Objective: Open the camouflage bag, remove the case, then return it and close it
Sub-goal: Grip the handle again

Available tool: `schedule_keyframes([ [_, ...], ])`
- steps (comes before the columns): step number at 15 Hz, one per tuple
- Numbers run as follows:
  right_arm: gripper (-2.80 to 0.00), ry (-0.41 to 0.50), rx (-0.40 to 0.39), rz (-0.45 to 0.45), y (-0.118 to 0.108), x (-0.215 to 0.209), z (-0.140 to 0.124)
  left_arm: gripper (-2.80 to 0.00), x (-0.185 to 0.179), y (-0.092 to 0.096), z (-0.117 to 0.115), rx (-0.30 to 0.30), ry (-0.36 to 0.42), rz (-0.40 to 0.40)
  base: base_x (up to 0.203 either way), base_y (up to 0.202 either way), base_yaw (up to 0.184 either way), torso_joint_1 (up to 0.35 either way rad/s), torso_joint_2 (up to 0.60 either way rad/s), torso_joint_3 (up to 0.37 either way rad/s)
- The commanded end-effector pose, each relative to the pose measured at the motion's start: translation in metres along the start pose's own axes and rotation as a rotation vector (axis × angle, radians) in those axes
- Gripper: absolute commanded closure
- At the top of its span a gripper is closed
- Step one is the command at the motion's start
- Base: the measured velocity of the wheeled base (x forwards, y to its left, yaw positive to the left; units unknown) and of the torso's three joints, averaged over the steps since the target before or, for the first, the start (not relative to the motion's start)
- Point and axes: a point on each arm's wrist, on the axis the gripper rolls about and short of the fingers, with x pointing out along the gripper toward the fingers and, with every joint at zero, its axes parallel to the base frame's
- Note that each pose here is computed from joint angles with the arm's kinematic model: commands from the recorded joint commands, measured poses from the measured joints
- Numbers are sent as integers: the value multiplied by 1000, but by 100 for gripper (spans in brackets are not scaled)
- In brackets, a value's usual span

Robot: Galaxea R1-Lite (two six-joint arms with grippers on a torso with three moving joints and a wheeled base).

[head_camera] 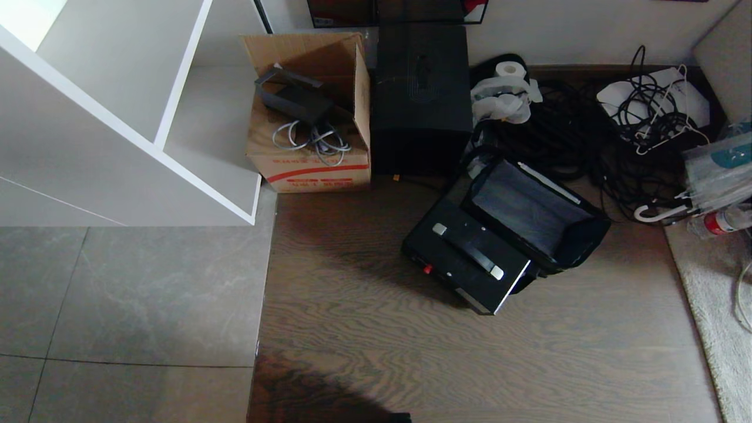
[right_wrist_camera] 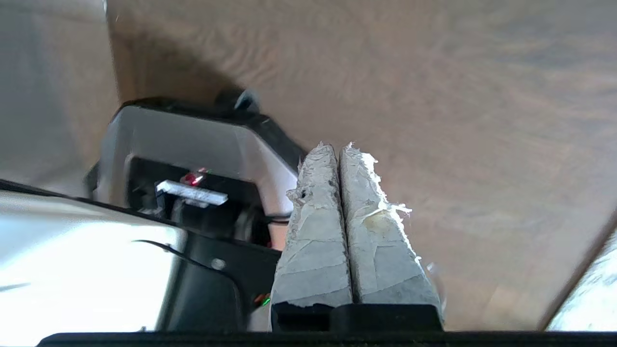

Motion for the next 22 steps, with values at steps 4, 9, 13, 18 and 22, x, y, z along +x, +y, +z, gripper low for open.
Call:
schedule_keyframes([
  [4, 0, 245, 176, 80, -5, 118, 88, 0, 0, 0, 0, 0, 0, 1, 0, 0, 0, 0, 0, 0],
  [9, 0, 82, 184, 148, -9, 248, 133, 0, 0, 0, 0, 0, 1, -1, 0, 0, 0, 0, 0, 0],
  [13, 0, -76, 157, 226, 4, 330, 149, 0, 0, 0, 0, 0, 1, 0, 0, 0, 0, 0, 0, 0],
  [18, 0, -69, 67, 286, 18, 378, 138, 0, 0, 0, 0, 0, 1, -1, 0, 0, 0, 0, 0, 0],
  [22, -280, -12, 10, 300, 24, 391, 121, 0, 0, 0, 0, 0, 1, 0, 0, 0, 0, 0, 0, 0],
])
